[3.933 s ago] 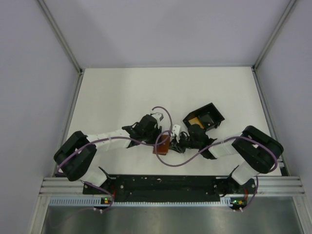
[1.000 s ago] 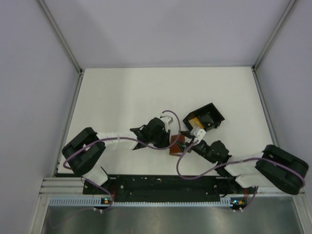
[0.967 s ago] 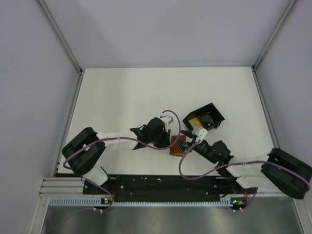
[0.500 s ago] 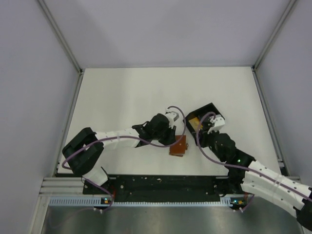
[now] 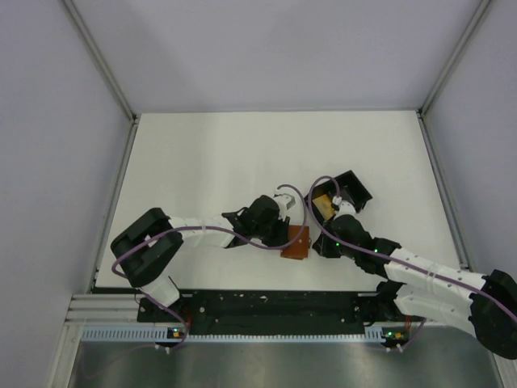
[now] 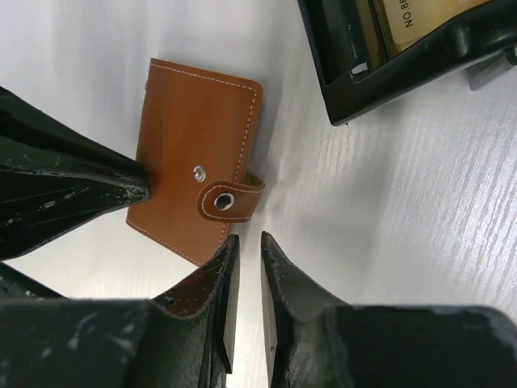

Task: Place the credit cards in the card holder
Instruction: Close the card holder at the center of the board.

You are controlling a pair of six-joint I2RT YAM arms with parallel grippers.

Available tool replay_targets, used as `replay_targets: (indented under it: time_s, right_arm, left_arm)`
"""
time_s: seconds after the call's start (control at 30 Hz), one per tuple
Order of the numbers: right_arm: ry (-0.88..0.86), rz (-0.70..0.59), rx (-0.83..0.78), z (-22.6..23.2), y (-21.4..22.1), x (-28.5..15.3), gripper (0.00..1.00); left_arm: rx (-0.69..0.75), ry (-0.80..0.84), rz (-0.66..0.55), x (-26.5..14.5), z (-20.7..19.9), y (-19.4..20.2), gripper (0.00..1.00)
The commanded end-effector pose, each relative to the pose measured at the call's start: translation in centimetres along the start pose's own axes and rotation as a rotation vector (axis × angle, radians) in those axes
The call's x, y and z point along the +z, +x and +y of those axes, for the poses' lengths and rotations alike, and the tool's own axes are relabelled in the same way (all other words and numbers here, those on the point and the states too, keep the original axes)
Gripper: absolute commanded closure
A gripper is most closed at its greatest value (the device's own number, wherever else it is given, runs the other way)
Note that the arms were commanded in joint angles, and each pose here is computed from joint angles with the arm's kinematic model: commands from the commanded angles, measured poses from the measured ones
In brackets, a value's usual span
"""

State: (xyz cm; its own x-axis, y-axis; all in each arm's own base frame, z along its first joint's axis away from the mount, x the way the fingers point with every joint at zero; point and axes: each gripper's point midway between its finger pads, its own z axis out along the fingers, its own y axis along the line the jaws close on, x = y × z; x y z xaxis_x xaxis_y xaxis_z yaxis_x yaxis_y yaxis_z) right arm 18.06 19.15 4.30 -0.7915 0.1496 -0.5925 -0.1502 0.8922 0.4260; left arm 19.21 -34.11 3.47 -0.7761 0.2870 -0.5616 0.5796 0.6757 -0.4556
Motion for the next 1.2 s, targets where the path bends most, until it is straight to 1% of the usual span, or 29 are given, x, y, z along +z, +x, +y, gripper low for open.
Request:
replay_targets:
  time_s: [0.0,0.27,0.43,0.6,0.77,0.83,1.1,1.17]
  right_arm:
    - [-0.039,-0.044,0.072,1.2,-1.3,-0.3,0.84]
    - [-0.009,-0.041,0.074,0.9,-1.9,0.2,0.85]
    - [-0.028,-0.084,0.074,1.0,-3.7,0.0,0.90]
    - [-0.057,-0.075,0.059,1.7,-4.6,0.3,0.97]
    - [-0.122,-0.045,0.059,3.2,-4.5,1.0,0.98]
    - [-0.122,-0.029,0.063,3.3,-4.3,1.4,0.99]
    - [-0.105,0.000,0.047,3.0,-3.8,2.1,0.99]
    - [-0.119,-0.018,0.047,3.4,-4.3,2.2,0.99]
  left_arm:
    - [-0.006,0.006,-0.027,0.7,0.0,-0.1,0.80]
    - [-0.007,0.000,-0.003,1.3,0.4,0.5,0.80]
    - [-0.011,-0.021,0.010,1.3,0.9,1.1,0.81]
    - [-0.015,-0.026,0.009,1.4,0.9,1.2,0.82]
    - [-0.023,-0.028,0.005,1.5,0.9,1.2,0.82]
    - [-0.027,-0.030,-0.001,1.4,0.9,1.1,0.82]
    - [-0.032,-0.024,0.001,1.5,0.8,1.1,0.83]
    - [-0.027,-0.020,0.000,1.5,0.7,1.0,0.83]
